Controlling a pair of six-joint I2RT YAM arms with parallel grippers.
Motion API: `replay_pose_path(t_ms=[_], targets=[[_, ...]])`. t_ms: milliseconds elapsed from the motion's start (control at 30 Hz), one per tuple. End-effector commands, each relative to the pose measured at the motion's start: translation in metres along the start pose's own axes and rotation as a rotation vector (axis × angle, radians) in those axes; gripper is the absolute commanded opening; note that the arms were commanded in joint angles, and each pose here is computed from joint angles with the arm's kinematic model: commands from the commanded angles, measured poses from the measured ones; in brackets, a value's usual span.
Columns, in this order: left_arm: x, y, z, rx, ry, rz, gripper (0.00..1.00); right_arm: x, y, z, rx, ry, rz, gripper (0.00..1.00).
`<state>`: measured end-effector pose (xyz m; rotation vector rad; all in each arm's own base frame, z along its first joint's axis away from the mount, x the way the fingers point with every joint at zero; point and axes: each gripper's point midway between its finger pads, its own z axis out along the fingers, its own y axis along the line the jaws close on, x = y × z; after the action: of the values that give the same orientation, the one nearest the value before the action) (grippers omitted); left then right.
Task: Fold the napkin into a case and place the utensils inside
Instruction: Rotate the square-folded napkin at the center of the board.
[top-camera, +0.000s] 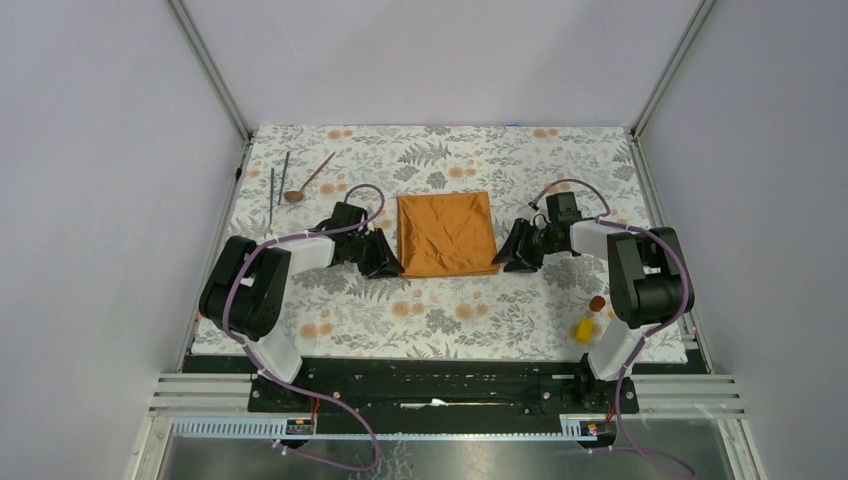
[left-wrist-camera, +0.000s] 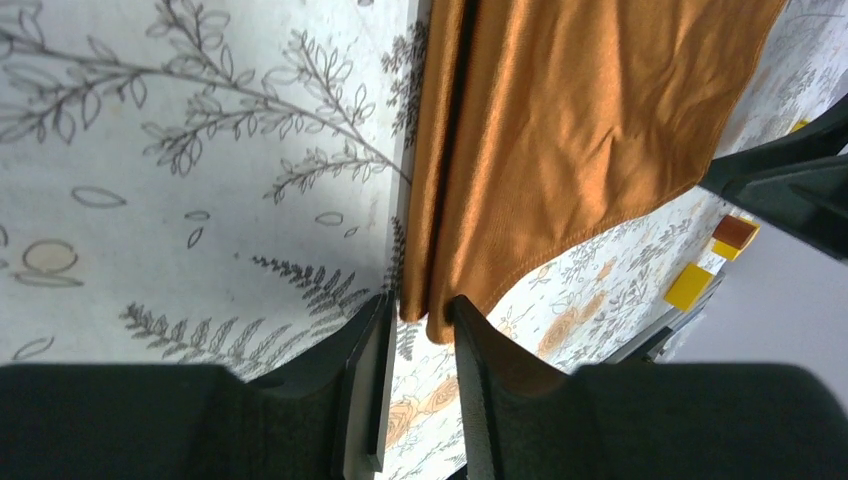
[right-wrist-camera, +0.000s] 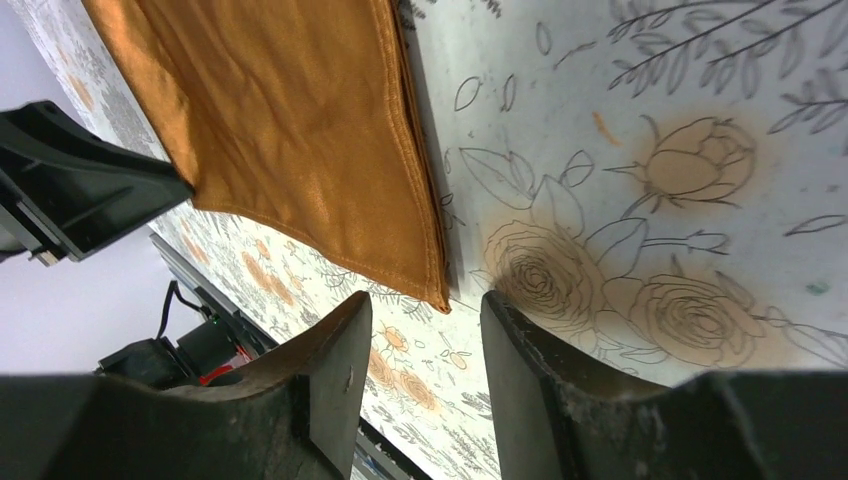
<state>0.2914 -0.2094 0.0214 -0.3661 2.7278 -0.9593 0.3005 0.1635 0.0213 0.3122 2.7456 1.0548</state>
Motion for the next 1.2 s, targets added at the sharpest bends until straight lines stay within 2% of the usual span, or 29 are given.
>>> replay_pose_path(t_ms=[0, 100, 200, 300, 733, 1167], targets=[[0.024, 0.025, -0.004, -0.082, 0.043, -0.026, 0.38, -0.013, 0.001, -0.006, -0.022, -0.044, -0.007, 0.51], [0.024, 0.016, -0.01, -0.054, 0.038, -0.017, 0.51, -0.016, 0.001, -0.007, -0.031, -0.048, -0.007, 0.51], [0.022, 0.013, -0.011, -0.043, 0.037, -0.006, 0.54, -0.014, 0.003, -0.003, -0.056, -0.035, 0.005, 0.46], [0.023, 0.015, -0.006, -0.044, 0.049, -0.009, 0.5, -0.013, 0.002, 0.0, -0.07, -0.024, 0.012, 0.43], [0.027, 0.032, 0.003, -0.089, 0.052, -0.022, 0.33, -0.006, 0.003, 0.004, -0.105, 0.005, 0.029, 0.39], [0.029, 0.037, 0.003, -0.103, 0.053, -0.02, 0.29, -0.01, 0.014, -0.002, -0.131, -0.013, 0.011, 0.25]])
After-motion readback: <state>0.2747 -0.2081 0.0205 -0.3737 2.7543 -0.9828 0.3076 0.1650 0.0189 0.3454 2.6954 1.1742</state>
